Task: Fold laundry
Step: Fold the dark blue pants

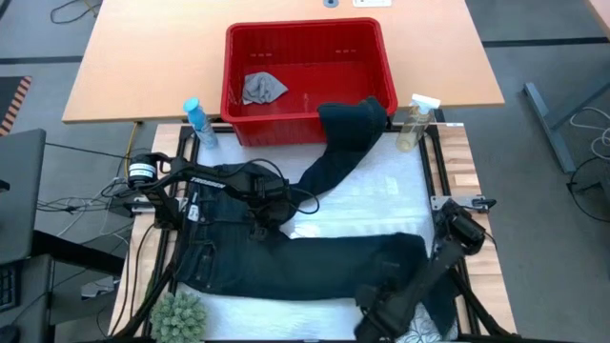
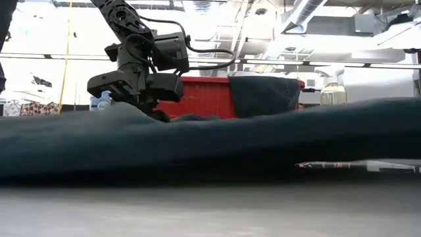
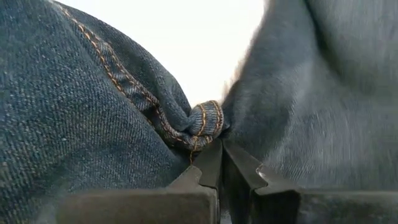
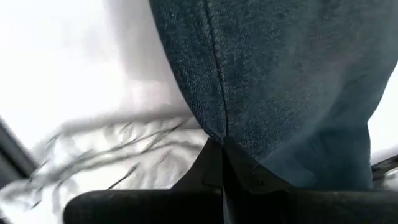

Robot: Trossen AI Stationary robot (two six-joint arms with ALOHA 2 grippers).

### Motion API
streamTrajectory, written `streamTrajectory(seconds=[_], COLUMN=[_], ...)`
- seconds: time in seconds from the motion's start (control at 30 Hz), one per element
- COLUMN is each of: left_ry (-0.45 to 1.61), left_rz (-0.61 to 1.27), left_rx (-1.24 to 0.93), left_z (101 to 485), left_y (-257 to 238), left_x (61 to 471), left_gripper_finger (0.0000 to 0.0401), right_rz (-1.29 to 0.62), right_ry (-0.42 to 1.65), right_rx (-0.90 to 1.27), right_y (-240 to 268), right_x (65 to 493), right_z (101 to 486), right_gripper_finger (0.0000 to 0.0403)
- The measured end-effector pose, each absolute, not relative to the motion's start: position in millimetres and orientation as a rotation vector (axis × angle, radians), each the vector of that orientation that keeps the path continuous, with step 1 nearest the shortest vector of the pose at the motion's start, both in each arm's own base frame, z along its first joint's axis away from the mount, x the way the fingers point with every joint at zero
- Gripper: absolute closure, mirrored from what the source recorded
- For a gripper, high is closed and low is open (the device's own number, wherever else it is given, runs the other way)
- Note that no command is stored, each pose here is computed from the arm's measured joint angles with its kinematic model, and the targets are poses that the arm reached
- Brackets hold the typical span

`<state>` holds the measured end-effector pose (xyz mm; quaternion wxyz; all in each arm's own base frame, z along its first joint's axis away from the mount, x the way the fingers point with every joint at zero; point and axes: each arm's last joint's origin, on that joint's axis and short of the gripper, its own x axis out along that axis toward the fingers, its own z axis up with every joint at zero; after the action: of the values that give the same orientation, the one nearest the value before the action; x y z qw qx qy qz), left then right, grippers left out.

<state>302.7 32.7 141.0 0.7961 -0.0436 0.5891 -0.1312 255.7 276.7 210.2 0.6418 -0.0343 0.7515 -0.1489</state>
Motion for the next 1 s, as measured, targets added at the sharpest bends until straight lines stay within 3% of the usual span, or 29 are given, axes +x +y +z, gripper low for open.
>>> streamTrajectory(seconds=[0.23, 0.43, 1.0], left_ry=[1.264, 1.267, 1.316], left_rz=[-0.281, -0.275, -0.211], left_rx=[-0.083, -0.074, -0.12], left_z=[141, 141, 154], left_y=[33, 34, 44], left_x=[303, 303, 305], left_gripper_finger=[0.0401, 0.0401, 0.0401], right_rz=[-0.399, -0.311, -0.25], right_ry=[1.697, 1.661, 1.603], right_rx=[-0.045, 0.002, 0.082], right_y=[293, 304, 327], right_x=[235, 235, 220], right_z=[207, 205, 203], right_gripper_finger=[0.0383, 0.0357, 0.0357])
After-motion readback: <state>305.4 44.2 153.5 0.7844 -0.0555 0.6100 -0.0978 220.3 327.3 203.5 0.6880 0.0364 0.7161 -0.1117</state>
